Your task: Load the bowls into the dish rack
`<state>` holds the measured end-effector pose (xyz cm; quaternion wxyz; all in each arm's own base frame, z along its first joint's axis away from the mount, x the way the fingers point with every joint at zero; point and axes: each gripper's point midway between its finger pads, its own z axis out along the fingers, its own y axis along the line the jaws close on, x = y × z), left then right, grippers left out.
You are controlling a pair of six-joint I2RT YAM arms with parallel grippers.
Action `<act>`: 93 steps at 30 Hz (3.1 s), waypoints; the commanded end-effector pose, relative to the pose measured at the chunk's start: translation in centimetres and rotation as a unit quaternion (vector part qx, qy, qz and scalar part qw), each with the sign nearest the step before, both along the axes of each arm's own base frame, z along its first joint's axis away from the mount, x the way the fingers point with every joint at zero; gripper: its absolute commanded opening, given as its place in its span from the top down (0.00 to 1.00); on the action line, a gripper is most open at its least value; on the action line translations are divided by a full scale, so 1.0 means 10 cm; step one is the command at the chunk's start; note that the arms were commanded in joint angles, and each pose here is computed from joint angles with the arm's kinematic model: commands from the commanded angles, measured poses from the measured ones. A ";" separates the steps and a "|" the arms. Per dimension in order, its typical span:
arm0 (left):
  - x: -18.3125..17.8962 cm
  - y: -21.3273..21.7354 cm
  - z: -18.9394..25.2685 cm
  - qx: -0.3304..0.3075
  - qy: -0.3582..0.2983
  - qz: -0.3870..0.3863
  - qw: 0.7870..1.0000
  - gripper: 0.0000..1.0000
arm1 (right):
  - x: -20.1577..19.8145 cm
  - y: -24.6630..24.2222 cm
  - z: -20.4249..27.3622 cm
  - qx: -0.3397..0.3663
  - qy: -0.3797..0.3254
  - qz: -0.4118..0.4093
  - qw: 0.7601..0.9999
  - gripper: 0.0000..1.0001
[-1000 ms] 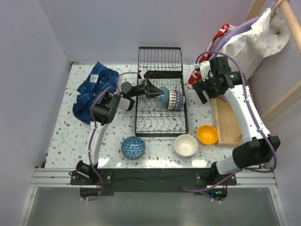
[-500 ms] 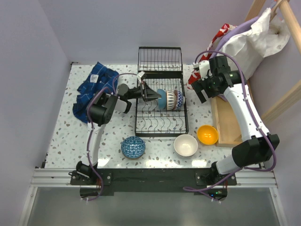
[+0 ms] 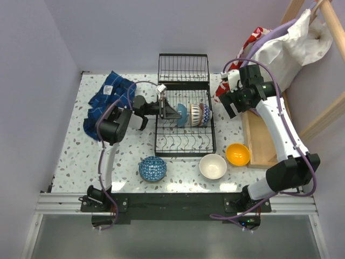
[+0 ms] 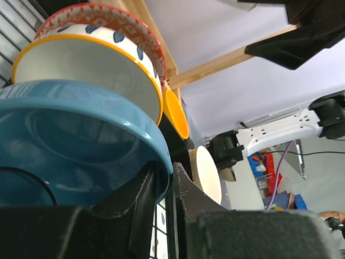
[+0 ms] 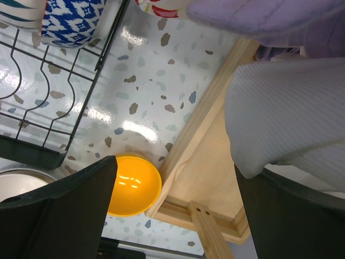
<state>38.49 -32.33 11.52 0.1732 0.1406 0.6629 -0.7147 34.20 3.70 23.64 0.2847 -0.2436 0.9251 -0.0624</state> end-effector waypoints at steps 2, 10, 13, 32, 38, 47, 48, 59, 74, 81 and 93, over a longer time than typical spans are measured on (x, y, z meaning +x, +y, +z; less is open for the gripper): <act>0.05 0.03 -0.24 0.089 -0.041 0.019 0.995 0.72 | 0.00 0.05 0.20 0.017 -0.041 0.004 0.999 0.05; 0.13 0.37 -0.24 0.198 -0.083 0.057 0.975 0.45 | -0.12 0.03 0.20 0.017 -0.046 0.010 0.999 0.04; 0.08 0.55 -0.16 0.206 -0.094 0.066 0.972 0.39 | -0.19 0.04 0.19 0.024 -0.049 0.012 0.998 0.04; -0.69 0.99 0.34 0.242 -0.206 -0.009 0.948 0.28 | -0.53 0.05 0.13 0.052 -0.075 0.013 0.996 0.04; -0.79 1.12 0.76 0.279 -0.265 0.011 0.923 0.30 | -0.60 0.06 0.05 0.057 -0.073 0.015 0.996 0.04; -1.57 1.67 0.99 0.409 -0.437 -0.094 0.796 0.32 | -0.60 0.10 0.10 0.061 -0.088 0.040 0.993 0.04; -1.79 1.76 0.92 0.412 -0.429 -0.142 0.791 0.33 | -0.58 0.11 0.11 0.064 -0.089 0.039 0.993 0.04; -2.39 1.99 0.19 0.445 -0.511 -0.278 0.681 0.35 | -0.59 0.17 0.07 0.079 -0.087 0.045 0.992 0.04; -2.81 1.39 -0.06 0.379 -0.547 -0.380 0.642 0.48 | -0.72 0.14 -0.05 0.085 -0.088 0.034 0.992 0.04; -2.80 1.28 -0.14 0.377 -0.547 -0.377 0.645 0.50 | -0.78 0.11 -0.06 0.081 -0.089 0.028 0.992 0.04; -2.96 1.34 -0.36 0.379 -0.533 -0.401 0.642 0.53 | -0.81 0.08 -0.09 0.078 -0.093 0.023 0.992 0.04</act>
